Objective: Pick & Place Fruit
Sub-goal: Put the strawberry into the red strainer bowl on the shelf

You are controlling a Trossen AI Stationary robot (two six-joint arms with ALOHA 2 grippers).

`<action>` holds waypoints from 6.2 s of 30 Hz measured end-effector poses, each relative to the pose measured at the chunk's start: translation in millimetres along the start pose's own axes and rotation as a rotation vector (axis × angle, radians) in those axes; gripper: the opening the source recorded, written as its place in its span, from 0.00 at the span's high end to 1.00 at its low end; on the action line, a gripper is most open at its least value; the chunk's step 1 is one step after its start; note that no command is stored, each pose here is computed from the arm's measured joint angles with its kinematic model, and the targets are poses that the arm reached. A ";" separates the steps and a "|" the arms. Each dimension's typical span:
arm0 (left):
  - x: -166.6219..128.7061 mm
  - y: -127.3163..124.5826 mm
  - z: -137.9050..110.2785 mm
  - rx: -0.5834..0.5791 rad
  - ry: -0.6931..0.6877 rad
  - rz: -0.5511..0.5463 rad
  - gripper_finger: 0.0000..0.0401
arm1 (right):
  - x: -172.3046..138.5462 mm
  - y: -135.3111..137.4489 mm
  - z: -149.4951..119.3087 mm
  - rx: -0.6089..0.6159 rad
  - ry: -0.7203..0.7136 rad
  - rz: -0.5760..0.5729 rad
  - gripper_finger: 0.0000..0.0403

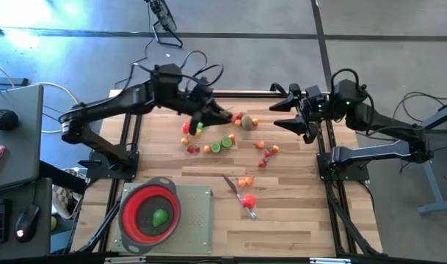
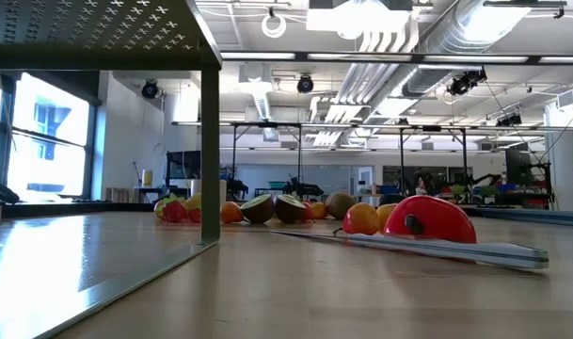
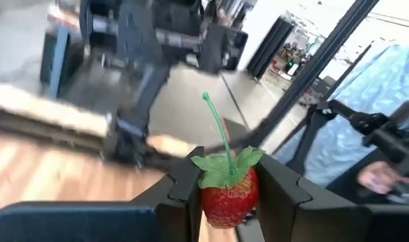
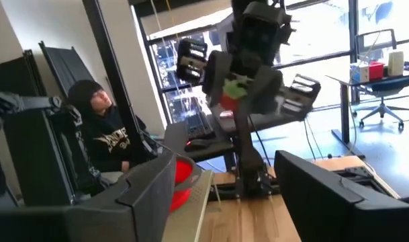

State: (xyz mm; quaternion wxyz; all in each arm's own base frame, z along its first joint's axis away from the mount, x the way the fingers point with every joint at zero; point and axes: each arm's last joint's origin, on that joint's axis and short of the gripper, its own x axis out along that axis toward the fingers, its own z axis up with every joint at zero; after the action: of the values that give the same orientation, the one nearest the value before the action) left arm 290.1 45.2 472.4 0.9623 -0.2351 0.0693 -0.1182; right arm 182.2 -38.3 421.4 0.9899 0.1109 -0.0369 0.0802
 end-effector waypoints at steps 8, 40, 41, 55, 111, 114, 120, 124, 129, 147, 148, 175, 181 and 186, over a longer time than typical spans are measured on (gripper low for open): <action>-27.3 -40.2 -25.8 -0.248 0.218 -0.002 0.76 | 1.0 -1.6 -4.1 0.017 0.036 -0.013 0.42; -72.2 -139.1 -143.6 -0.665 1.071 0.398 0.76 | 15.6 -14.9 -14.2 0.077 0.067 -0.158 0.42; -71.1 -138.8 -144.1 -0.659 1.064 0.407 0.75 | 17.2 -16.0 -15.4 0.080 0.073 -0.160 0.42; -75.6 -139.3 -146.8 -0.680 1.185 0.375 0.48 | 25.6 -21.3 -21.6 0.088 0.104 -0.164 0.42; -24.1 -77.8 -47.1 0.326 0.199 0.155 0.99 | 12.8 -6.3 -46.9 0.171 0.379 -0.183 0.51; -24.2 -77.7 -47.3 0.325 0.201 0.157 0.99 | 12.0 -3.1 -52.3 0.184 0.428 -0.190 0.54; -24.3 -77.5 -47.7 0.325 0.206 0.158 0.99 | 10.0 2.6 -62.1 0.242 0.518 -0.221 0.59; -24.3 -77.5 -47.8 0.325 0.206 0.158 0.99 | 14.9 7.0 -67.6 0.275 0.553 -0.207 0.60; -24.2 -77.4 -47.8 0.325 0.206 0.158 0.99 | 25.0 12.5 -76.3 0.297 0.595 -0.195 0.60; -24.2 -77.4 -47.9 0.324 0.207 0.158 0.99 | 60.2 8.5 -140.4 0.318 0.894 -0.554 0.61; -24.2 -77.4 -47.9 0.324 0.207 0.158 0.99 | 61.5 6.9 -145.0 0.331 0.912 -0.590 0.61; -14.5 -72.0 -55.8 0.318 0.272 0.178 0.99 | 97.1 -25.7 -258.3 0.446 1.252 -1.043 0.29; -14.4 -72.0 -55.7 0.318 0.271 0.177 0.99 | 101.0 -27.8 -264.9 0.449 1.248 -1.038 0.33; -14.4 -72.0 -55.8 0.318 0.272 0.178 0.99 | 101.9 -31.3 -266.6 0.477 1.263 -1.017 0.37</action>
State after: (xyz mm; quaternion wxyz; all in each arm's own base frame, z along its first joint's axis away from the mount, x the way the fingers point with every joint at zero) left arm 251.7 -37.4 458.2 0.9757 -0.0554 0.1992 -0.0730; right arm 302.4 7.0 164.7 0.6903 0.2543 0.5956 -0.3227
